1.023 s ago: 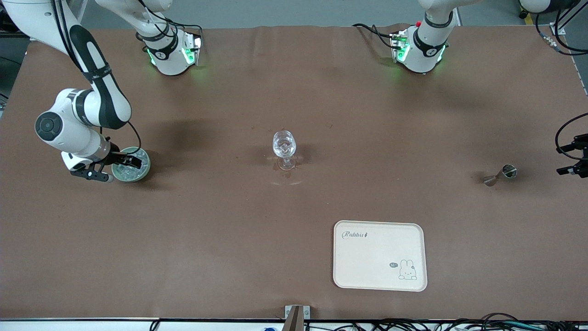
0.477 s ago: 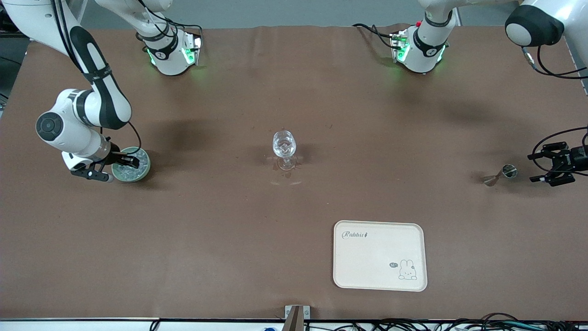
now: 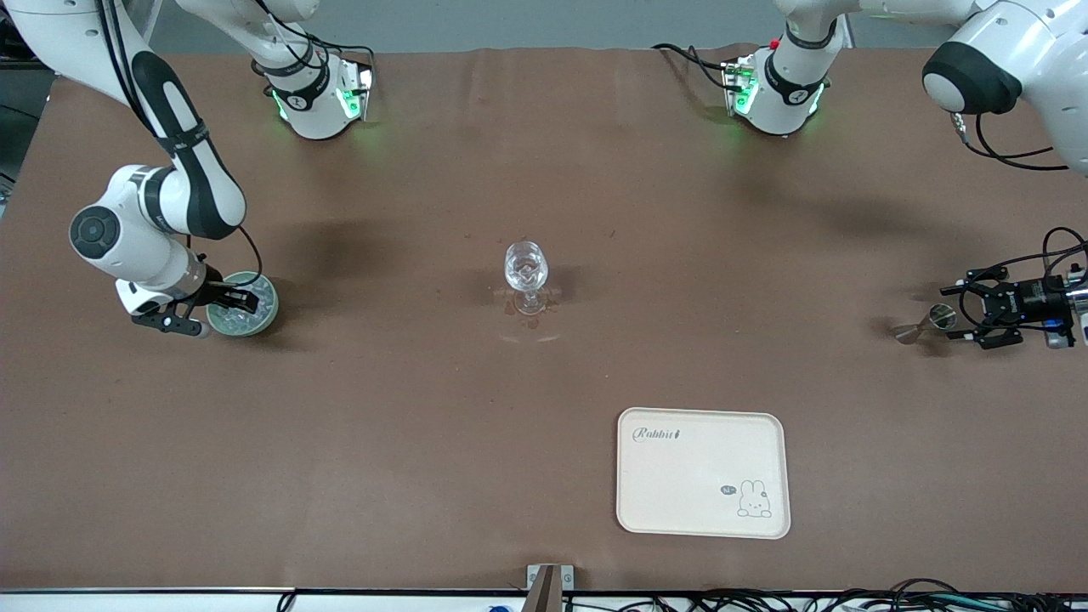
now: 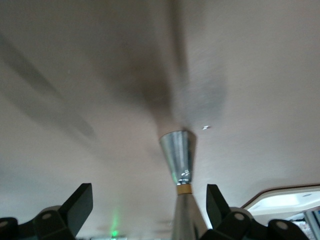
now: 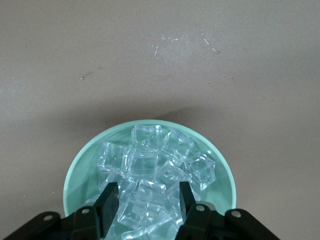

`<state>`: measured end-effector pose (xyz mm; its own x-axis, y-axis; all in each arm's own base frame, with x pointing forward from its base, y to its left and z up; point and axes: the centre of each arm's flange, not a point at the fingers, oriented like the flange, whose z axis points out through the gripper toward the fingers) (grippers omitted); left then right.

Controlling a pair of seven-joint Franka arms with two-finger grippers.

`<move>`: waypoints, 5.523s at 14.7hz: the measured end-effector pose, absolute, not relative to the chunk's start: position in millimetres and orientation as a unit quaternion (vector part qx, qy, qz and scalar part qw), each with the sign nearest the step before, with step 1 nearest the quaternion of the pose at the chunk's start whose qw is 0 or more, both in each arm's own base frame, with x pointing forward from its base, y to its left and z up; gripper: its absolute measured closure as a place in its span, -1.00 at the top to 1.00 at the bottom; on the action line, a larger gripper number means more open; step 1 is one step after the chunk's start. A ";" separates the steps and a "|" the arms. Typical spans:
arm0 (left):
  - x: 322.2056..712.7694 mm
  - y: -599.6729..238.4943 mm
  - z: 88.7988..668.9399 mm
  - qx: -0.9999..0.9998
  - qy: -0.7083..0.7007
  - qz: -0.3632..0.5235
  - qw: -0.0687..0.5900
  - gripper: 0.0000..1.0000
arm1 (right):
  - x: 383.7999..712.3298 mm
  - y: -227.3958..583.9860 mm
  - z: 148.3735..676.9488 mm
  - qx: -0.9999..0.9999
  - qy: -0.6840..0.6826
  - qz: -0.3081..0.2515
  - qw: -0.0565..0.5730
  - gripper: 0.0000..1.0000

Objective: Pour wine and add ice with both arms
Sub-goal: 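Grasp the metal jigger with the left gripper while the right gripper grips ice, then lift the ice with the right gripper while the left gripper lifts the jigger, then carry the jigger with the left gripper over the wine glass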

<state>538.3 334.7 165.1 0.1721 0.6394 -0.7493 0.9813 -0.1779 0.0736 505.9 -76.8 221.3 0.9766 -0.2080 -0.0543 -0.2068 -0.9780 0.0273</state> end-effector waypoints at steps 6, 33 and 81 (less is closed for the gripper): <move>542.9 336.7 138.2 0.643 0.606 -0.327 0.334 1.00 | 504.2 -81.0 220.5 0.993 -0.108 -0.035 0.011 -0.05; 543.8 329.2 123.5 0.587 0.607 -0.360 0.396 0.55 | 582.0 -77.7 462.4 0.993 -0.114 0.015 0.010 -0.49; 546.3 -267.8 408.6 0.730 0.551 -0.319 0.249 -0.57 | 557.6 -44.6 666.1 0.995 -0.101 0.019 0.007 -0.49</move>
<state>546.3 -267.8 408.6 0.1895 0.6454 -0.7400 0.9632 -0.2686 0.0123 557.6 -44.6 666.1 0.9789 -0.2006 0.0397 -0.2011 -0.9795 0.0092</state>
